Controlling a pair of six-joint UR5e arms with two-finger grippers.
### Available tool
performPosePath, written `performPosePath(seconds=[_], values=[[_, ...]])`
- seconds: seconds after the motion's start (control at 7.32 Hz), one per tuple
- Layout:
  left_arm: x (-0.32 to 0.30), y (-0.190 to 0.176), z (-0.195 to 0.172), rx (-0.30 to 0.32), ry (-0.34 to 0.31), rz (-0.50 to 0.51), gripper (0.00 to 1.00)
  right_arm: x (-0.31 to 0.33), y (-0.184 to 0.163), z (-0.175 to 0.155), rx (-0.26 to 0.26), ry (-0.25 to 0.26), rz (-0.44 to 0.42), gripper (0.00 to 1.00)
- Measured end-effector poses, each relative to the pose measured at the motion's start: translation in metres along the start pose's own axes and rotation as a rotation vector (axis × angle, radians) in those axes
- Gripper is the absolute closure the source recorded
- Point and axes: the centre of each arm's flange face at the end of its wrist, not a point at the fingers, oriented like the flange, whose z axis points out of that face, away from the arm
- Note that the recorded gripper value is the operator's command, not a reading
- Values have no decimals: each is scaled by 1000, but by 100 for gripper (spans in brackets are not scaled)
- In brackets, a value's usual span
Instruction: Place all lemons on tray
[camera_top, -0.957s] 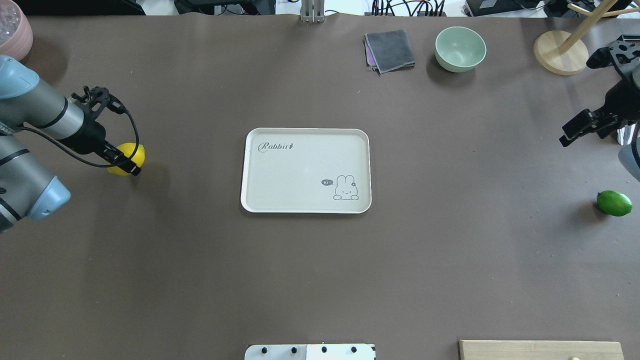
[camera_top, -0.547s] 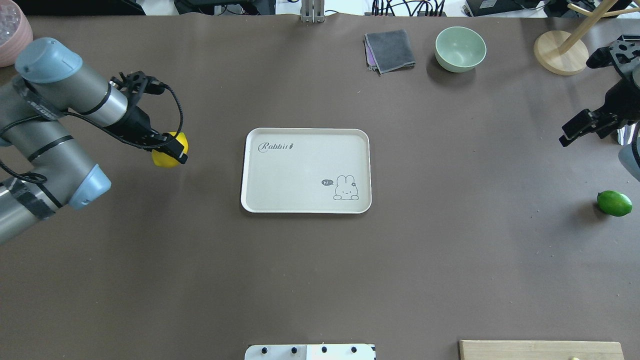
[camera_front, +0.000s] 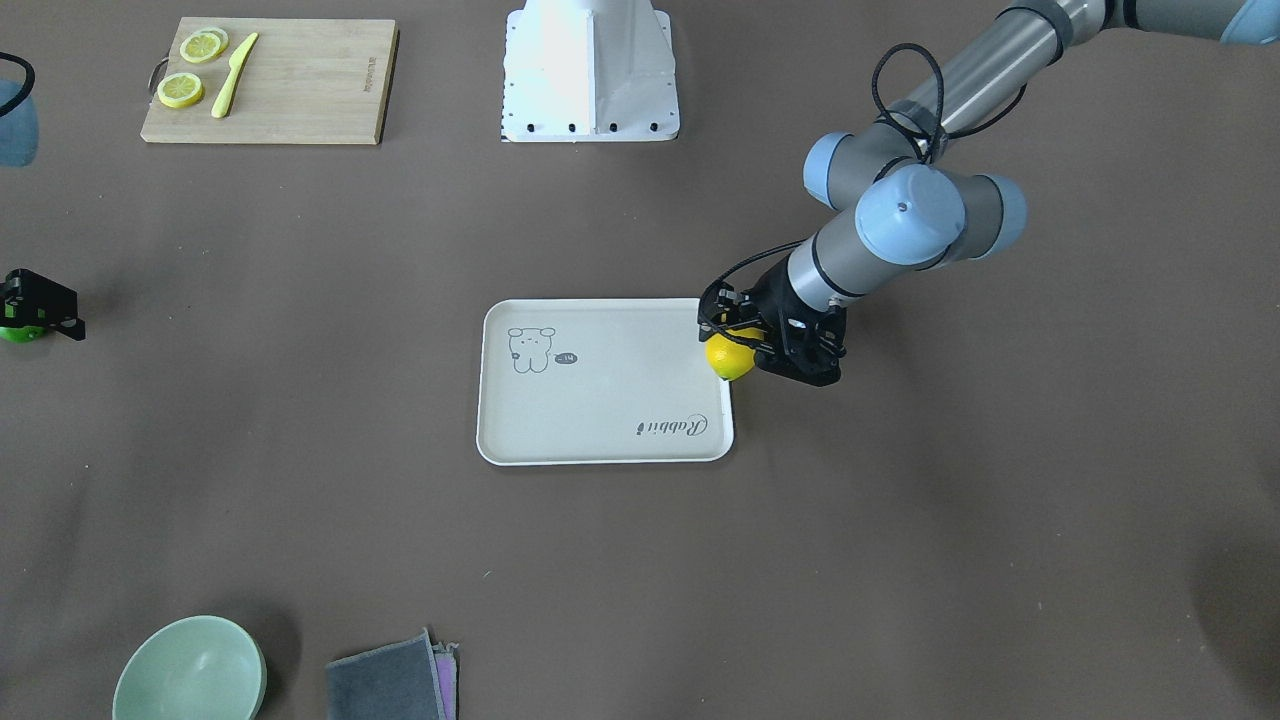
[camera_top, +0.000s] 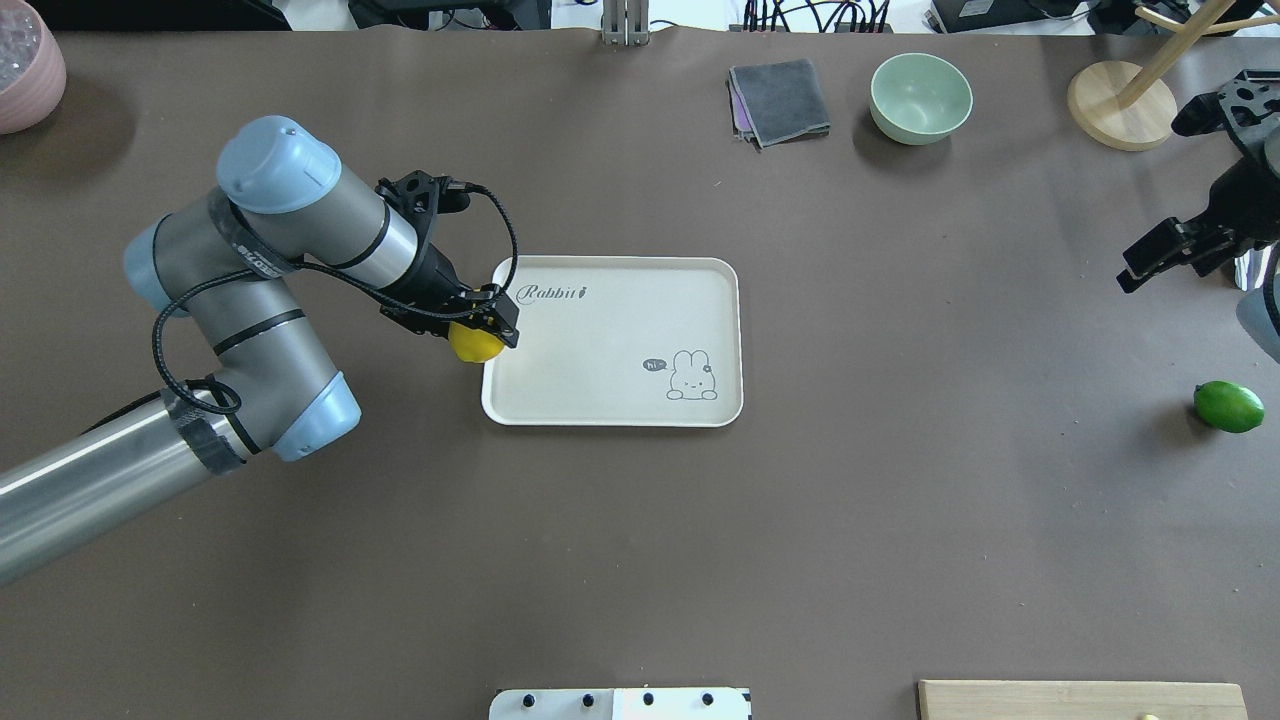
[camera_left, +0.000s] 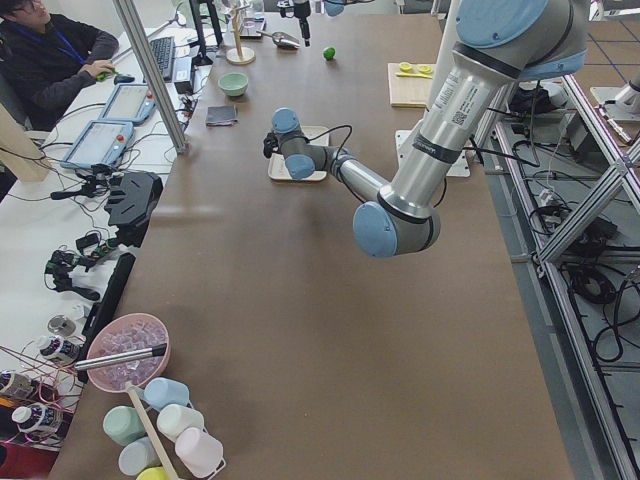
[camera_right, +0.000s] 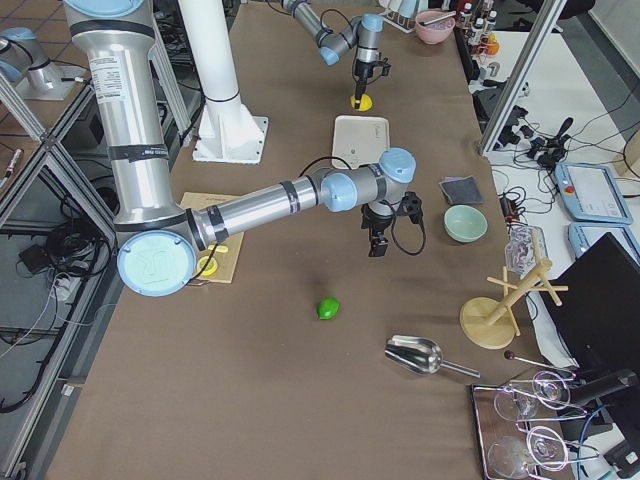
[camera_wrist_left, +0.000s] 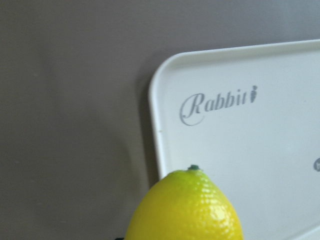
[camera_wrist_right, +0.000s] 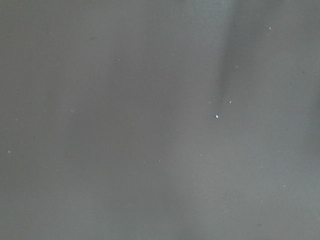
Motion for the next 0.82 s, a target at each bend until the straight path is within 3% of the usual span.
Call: performPosePath(seconds=[0.14, 0.55, 0.82], values=[[18, 1, 5, 14, 4, -30, 1, 0, 0, 0, 0, -1, 0, 0], [31, 1, 6, 29, 10, -173, 1, -3, 0, -3, 6, -3, 7, 0], [16, -12, -13, 62, 7, -209, 1, -4, 1, -5, 10, -3, 17, 0]])
